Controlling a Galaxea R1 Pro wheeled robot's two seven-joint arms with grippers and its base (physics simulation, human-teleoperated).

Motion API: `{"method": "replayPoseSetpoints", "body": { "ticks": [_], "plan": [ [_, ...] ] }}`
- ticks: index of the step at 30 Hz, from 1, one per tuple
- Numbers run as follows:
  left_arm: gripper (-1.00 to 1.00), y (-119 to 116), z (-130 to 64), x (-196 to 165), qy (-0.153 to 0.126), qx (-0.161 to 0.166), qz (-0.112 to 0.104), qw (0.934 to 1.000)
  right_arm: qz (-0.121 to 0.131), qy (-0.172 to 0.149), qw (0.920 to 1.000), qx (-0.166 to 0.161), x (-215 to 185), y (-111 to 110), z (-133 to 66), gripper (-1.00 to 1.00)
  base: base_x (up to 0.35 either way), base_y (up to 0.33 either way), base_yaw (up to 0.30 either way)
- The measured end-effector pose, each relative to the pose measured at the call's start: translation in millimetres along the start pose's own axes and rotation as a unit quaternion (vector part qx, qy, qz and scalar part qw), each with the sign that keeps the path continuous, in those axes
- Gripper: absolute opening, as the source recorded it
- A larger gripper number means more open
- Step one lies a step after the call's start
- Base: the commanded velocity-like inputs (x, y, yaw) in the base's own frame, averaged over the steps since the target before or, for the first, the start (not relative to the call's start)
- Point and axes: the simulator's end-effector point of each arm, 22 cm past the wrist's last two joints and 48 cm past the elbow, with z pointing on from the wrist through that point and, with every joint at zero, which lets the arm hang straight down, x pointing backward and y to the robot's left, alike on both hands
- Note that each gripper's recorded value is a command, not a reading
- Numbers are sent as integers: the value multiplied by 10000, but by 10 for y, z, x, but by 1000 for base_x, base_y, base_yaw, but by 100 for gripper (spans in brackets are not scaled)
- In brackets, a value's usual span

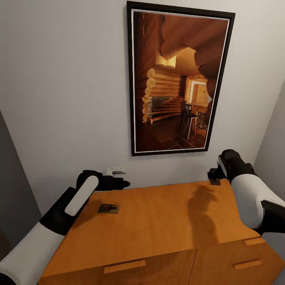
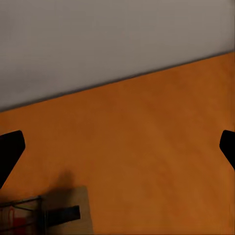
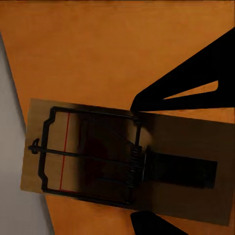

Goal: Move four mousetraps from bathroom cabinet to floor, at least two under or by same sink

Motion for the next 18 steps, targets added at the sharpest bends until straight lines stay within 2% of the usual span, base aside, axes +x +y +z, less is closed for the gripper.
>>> {"method": "replayPoseSetpoints", "body": {
  "ticks": [8,13,18],
  "plan": [
    [100,168,-65,-74,-69,-167,-197,9996,56,-22,9997,245,-13,-254,-7,-100,0,0,0],
    [100,381,-116,-116,-121,-313,-317,9989,69,-33,9998,201,-19,-374,-7,-100,0,0,0],
    [100,513,-147,-123,-143,-384,-265,9988,30,-40,9998,181,-23,-488,-11,-100,0,0,0]
  ]
}}
